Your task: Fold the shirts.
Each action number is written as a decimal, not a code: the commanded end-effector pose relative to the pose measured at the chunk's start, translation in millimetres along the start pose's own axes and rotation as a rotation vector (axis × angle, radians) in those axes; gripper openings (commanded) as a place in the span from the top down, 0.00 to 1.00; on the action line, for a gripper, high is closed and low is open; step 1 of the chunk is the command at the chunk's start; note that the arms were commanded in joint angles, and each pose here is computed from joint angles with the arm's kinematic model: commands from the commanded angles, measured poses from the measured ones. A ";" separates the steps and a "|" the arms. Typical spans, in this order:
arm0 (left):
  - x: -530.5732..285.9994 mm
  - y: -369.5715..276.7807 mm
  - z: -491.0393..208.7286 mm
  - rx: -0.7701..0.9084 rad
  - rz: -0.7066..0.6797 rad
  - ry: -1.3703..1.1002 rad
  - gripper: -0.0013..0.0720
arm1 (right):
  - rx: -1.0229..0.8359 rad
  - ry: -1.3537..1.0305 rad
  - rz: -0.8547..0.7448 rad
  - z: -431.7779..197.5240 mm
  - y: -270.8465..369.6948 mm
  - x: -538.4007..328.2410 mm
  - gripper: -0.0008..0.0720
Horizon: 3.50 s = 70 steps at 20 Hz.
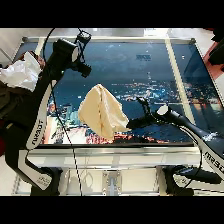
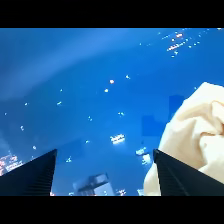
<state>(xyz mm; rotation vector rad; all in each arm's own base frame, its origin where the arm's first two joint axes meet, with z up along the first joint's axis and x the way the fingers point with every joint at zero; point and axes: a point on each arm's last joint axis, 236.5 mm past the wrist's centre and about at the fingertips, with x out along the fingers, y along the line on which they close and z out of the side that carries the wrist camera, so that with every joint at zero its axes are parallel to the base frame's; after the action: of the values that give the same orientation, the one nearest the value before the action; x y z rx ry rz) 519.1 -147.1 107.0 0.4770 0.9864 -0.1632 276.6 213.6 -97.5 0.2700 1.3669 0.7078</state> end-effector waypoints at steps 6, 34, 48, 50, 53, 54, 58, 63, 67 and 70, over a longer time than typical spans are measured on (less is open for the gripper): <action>24.6 38.9 -32.5 -0.118 -0.030 0.088 0.02 | -0.075 -0.057 -0.026 31.9 -1.7 -19.4 0.93; 99.9 -133.9 -122.1 -0.303 -1.010 0.261 0.11 | -0.008 -0.471 -0.405 163.4 -72.1 -224.9 0.94; -103.7 10.5 -16.3 -0.192 -0.908 -0.212 0.97 | -0.114 -0.640 -0.837 148.4 -30.8 -414.9 0.94; -176.1 38.2 -13.7 -0.155 -0.789 -0.356 0.97 | -0.156 -0.767 -0.876 137.7 6.7 -465.3 0.94; -266.8 46.9 -24.6 -0.081 -0.619 -0.505 0.97 | -0.209 -0.917 -0.892 119.7 53.8 -514.9 0.94; -295.9 44.0 -29.1 -0.057 -0.585 -0.556 0.97 | -0.221 -0.948 -0.901 115.4 62.8 -526.3 0.94; -360.3 68.9 -33.6 -0.100 -0.362 -0.722 0.97 | -0.252 -1.017 -0.911 123.3 74.2 -543.0 0.94; -274.4 115.8 -38.3 -0.286 -0.250 -0.550 0.97 | -0.206 -0.883 -0.802 179.7 29.0 -479.2 0.94; -203.5 152.9 -10.1 -0.397 -0.201 -0.552 0.97 | -0.138 -0.791 -0.708 226.0 -18.6 -414.9 0.94; -127.6 164.7 4.5 -0.476 -0.225 -0.500 0.97 | -0.098 -0.794 -0.617 264.6 -46.2 -370.6 0.94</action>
<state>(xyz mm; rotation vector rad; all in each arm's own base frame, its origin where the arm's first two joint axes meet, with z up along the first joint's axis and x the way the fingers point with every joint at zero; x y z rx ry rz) 460.5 -29.7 303.4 -0.0580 0.5449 -0.2897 487.3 -1.1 265.9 -0.0607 0.5750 0.0618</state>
